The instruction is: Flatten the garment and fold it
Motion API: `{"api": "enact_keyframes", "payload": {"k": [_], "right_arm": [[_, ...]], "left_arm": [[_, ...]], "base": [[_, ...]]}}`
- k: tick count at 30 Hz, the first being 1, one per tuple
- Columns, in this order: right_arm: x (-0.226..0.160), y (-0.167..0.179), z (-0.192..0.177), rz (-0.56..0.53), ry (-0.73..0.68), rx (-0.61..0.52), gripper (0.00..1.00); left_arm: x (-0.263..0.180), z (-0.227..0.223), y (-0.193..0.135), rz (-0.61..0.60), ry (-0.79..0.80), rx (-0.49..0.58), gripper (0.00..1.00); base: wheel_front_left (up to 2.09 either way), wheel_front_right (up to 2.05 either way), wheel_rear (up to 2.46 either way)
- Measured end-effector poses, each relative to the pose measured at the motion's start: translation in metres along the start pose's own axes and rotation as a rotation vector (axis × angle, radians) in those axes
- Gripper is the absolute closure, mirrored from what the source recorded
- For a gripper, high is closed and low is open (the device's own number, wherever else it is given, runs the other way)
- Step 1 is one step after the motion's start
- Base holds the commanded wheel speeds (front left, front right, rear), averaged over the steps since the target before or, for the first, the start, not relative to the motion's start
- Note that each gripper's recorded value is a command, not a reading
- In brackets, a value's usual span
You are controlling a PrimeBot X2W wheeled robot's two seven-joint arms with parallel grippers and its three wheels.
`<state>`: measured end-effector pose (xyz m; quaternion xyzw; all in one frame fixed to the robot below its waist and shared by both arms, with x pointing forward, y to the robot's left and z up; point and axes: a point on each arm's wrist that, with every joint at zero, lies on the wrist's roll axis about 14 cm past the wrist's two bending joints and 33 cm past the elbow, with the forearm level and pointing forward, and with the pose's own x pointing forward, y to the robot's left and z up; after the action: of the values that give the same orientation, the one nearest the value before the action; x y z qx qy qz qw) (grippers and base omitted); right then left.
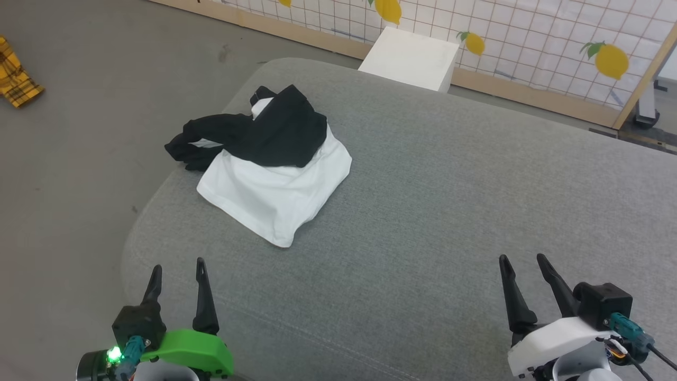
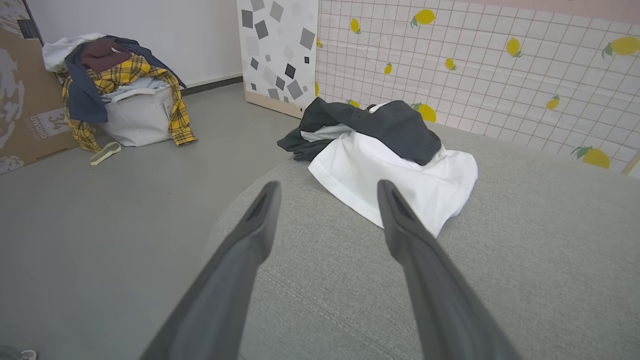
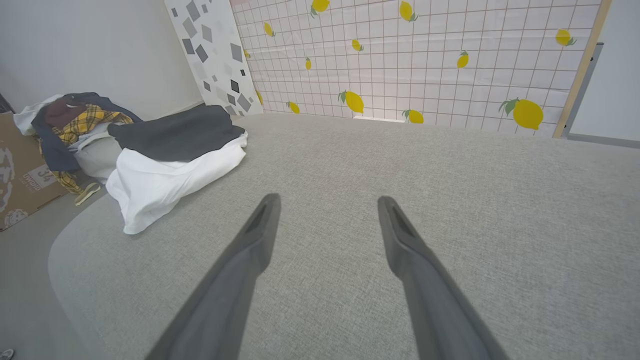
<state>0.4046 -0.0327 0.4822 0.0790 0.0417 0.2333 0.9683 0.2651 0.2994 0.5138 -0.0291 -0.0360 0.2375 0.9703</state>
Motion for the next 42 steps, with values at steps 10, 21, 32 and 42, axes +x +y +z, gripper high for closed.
{"api": "enact_keyframes", "payload": {"k": [10, 21, 32, 42], "right_arm": [[0.005, 0.007, -0.007, 0.022, 0.014, 0.015, 0.0], [0.008, 0.017, -0.018, 0.05, 0.039, 0.035, 0.0], [0.014, 0.024, -0.027, 0.07, 0.064, 0.055, 0.0], [0.015, 0.024, -0.03, 0.068, 0.068, 0.06, 0.0]], "left_arm": [[-0.007, -0.003, 0.012, 0.041, -0.001, 0.006, 0.0], [-0.017, -0.005, 0.027, 0.093, -0.002, 0.008, 0.0], [-0.026, -0.008, 0.039, 0.144, -0.003, 0.005, 0.0], [-0.028, -0.01, 0.041, 0.153, 0.001, 0.008, 0.0]], "base": [[0.0, 0.0, 0.0], [0.0, 0.0, 0.0], [0.0, 0.0, 0.0], [0.0, 0.0, 0.0]]}}
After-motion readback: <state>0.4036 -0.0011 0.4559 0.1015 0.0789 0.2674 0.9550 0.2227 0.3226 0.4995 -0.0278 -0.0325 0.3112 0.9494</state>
